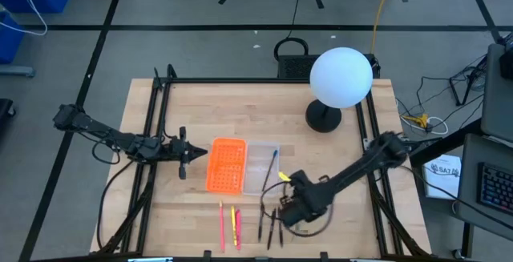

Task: Pick & place school supplies into a supply box
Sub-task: Put the black scissors into the supply box

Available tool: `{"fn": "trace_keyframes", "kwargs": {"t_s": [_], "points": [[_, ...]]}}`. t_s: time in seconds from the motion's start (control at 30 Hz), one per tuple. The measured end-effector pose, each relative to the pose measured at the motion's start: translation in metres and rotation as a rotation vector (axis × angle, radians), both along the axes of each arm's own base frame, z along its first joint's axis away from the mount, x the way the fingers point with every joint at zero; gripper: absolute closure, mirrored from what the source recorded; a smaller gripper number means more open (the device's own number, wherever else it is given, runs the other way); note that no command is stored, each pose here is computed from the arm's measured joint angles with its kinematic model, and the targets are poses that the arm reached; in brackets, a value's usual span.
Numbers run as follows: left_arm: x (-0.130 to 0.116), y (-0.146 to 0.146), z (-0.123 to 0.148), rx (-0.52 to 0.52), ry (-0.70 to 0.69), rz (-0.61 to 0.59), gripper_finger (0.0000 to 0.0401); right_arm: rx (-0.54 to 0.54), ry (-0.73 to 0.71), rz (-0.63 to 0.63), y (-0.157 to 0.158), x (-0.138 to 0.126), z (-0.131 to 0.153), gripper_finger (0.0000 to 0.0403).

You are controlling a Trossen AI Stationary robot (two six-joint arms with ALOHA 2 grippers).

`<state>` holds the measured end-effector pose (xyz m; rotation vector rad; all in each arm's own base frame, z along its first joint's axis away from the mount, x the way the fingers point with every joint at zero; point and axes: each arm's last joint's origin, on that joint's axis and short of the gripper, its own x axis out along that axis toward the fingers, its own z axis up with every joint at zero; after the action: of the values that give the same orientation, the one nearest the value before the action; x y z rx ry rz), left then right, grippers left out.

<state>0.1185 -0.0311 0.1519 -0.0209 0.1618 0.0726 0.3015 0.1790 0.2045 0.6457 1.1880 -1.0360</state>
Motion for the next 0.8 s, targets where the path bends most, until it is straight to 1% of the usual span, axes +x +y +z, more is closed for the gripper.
{"fn": "trace_keyframes", "kwargs": {"t_s": [0.07,0.13,0.27,0.33,0.43,0.53,0.67,0.8], "points": [[0.000,0.000,0.000,-0.005,0.000,0.000,0.0380,0.027,-0.110,-0.045,-0.002,-0.011,0.001,0.0403],[0.000,0.000,0.000,-0.012,0.000,0.001,0.0380,0.085,-0.199,-0.062,-0.005,-0.019,0.001,0.0403],[0.000,0.000,0.000,-0.018,-0.001,0.001,0.0380,0.230,-0.305,-0.075,-0.011,-0.031,-0.007,0.0400],[0.000,0.000,0.000,-0.018,0.000,0.001,0.0380,0.294,-0.311,-0.109,-0.013,-0.036,-0.015,0.0393],[0.000,0.000,0.000,-0.017,0.001,0.001,0.0380,0.346,-0.248,-0.156,-0.016,-0.045,-0.026,0.0375],[0.000,0.000,-0.001,-0.012,0.006,0.001,0.0380,0.358,-0.223,-0.176,-0.017,-0.048,-0.031,0.0350],[0.000,0.000,-0.001,0.003,0.007,-0.001,0.0380,0.346,-0.261,-0.196,-0.023,-0.043,-0.030,0.0315],[0.000,0.000,-0.001,0.004,0.008,0.000,0.0380,0.342,-0.265,-0.194,-0.029,-0.039,-0.030,0.0291]]}}
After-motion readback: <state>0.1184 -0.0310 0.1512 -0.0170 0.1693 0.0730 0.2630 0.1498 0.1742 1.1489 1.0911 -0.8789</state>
